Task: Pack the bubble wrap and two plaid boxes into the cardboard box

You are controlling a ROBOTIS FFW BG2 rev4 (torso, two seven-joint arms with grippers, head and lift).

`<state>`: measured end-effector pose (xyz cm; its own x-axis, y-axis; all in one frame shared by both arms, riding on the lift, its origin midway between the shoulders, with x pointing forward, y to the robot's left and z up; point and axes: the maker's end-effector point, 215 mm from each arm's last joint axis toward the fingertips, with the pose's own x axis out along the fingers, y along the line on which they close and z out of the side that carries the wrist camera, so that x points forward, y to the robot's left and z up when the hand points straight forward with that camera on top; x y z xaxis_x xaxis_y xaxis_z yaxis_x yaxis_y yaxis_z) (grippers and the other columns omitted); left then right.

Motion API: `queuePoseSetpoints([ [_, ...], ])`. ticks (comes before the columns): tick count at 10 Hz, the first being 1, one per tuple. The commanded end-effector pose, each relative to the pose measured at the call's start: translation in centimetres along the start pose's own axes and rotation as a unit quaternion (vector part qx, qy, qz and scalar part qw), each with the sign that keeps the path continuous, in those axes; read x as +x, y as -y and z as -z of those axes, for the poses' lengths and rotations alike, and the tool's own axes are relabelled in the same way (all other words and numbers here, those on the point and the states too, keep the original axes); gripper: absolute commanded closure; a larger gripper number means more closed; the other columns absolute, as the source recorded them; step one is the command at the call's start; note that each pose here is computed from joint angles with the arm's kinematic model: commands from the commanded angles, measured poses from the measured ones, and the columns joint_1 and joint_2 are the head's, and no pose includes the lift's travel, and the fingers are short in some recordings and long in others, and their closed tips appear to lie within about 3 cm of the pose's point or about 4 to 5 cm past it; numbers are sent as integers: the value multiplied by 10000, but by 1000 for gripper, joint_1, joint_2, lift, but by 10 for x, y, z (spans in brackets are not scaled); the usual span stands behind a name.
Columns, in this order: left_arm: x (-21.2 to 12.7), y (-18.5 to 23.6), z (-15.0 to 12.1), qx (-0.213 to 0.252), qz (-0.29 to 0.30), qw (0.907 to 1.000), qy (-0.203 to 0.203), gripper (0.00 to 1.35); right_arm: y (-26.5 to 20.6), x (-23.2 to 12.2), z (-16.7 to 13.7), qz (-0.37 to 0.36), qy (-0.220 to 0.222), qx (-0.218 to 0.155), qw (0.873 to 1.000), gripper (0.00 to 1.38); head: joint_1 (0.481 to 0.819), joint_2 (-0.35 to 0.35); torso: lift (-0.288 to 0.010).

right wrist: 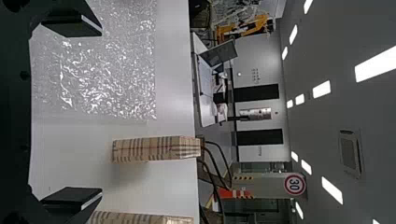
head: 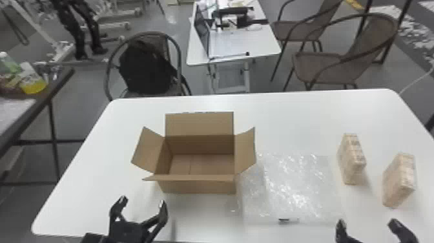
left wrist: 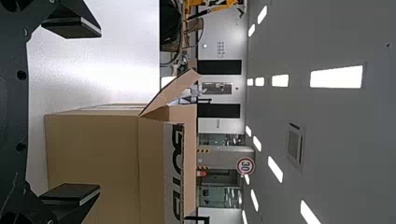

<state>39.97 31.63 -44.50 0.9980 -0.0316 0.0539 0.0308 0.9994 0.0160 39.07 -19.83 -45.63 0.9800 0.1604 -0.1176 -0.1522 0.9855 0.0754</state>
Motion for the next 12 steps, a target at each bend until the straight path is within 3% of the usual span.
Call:
queuePoseSetpoints([
  [1, 0, 2, 1, -26, 2, 10000, 1, 131, 0, 1, 0, 0, 5, -1, 10000, 91, 695, 169, -87],
  [9, 1, 4, 0, -141, -14, 9999, 39, 131, 2, 1, 2, 23, -17, 56, 10000, 91, 695, 162, -87],
  [12, 1, -14, -17, -244, -188, 9994, 138, 131, 1, 0, 3, 25, -25, 81, 10000, 91, 695, 167, -87],
])
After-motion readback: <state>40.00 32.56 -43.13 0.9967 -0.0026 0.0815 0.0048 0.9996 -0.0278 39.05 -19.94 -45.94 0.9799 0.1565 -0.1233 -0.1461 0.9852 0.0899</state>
